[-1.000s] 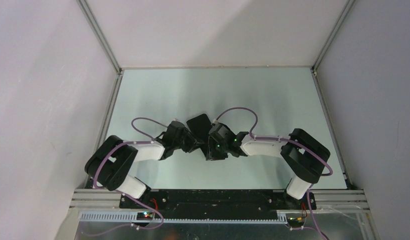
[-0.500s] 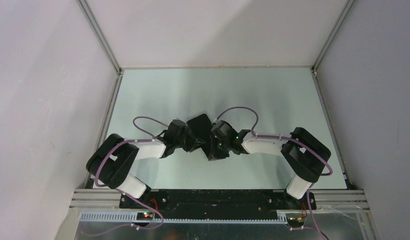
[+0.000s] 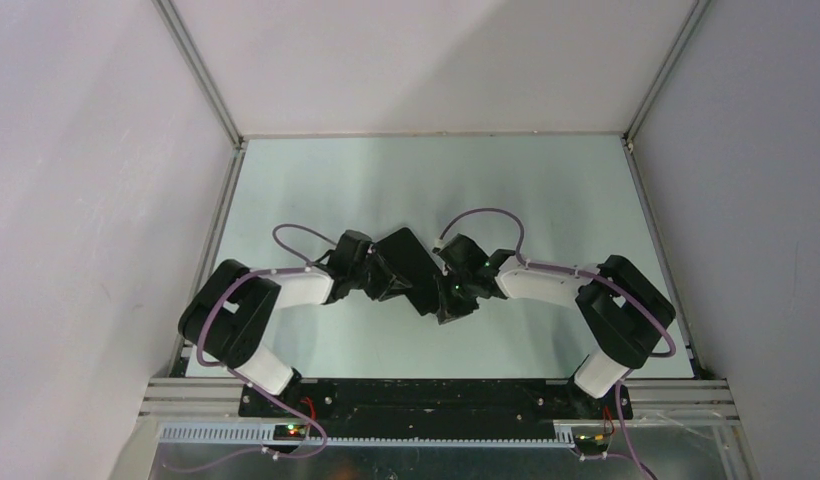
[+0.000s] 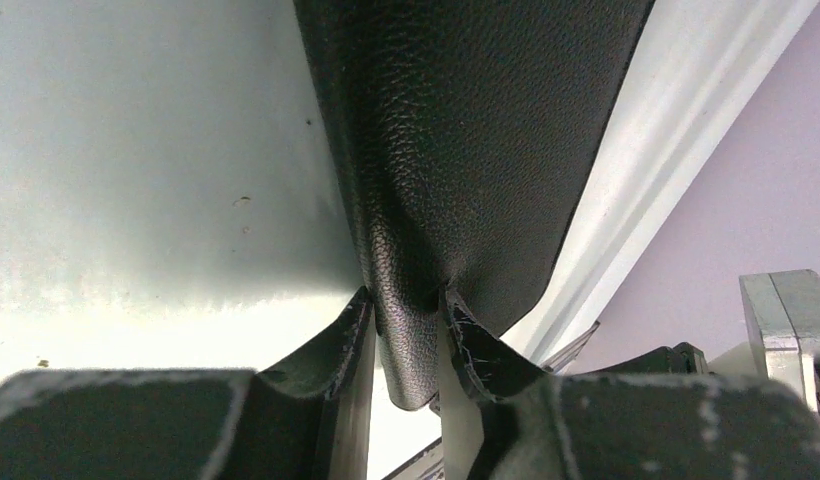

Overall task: Sort the hair-cutting tools
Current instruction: Zip the hairdressing tool bag at the center of the board.

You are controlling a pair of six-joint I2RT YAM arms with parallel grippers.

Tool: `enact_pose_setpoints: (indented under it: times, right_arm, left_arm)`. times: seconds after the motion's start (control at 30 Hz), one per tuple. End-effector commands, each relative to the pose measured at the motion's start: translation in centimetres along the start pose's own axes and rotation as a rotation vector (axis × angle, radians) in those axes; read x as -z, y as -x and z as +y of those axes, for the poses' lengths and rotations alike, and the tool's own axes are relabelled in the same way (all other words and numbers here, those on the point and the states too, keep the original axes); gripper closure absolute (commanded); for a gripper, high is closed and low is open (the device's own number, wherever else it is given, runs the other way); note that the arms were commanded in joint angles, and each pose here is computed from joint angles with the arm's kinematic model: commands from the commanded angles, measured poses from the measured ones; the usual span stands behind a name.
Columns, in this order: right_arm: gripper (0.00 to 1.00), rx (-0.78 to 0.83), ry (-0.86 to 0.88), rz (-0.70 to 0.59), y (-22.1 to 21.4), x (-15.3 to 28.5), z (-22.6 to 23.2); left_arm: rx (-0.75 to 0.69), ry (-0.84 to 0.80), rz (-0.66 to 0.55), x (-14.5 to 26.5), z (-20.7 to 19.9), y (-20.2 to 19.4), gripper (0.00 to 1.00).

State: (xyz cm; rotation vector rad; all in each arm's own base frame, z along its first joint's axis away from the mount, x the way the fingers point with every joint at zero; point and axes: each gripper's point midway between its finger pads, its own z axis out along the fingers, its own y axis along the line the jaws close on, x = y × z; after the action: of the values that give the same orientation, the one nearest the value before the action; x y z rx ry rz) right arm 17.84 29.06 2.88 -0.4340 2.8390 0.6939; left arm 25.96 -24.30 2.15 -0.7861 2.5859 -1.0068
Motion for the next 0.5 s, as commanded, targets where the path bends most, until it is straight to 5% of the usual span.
enact_pose_setpoints:
  times: [0.0,0.17,0.23,0.3,0.37,0.47]
  right_arm:
    - [1.0,0.02,-0.133,0.156,-4.4,1.2,-3.8]
    - [1.0,0.057,-0.026,0.116,-4.0,1.2,-0.7]
    - [1.0,0.047,0.012,0.092,-3.2,1.2,0.7]
    - [1.0,0.031,0.035,0.069,-2.3,1.0,1.7]
    - [1.0,0.017,0.067,0.046,-1.3,1.0,2.9]
    - [1.0,-0.001,0.126,0.0,0.5,1.3,5.1]
  left_arm:
    - [-0.058,0.256,-0.119,0.1,6.1,3.5,0.87]
    - [-0.138,0.201,-0.133,1.0,3.3,4.7,0.8]
    - [-0.158,0.188,-0.164,2.0,2.5,5.2,0.67]
    - [-0.166,0.171,-0.196,3.2,2.1,5.3,0.39]
    - [-0.152,0.153,-0.234,4.5,1.9,5.3,0.21]
    - [-0.114,0.09,-0.275,6.5,1.5,4.8,0.07]
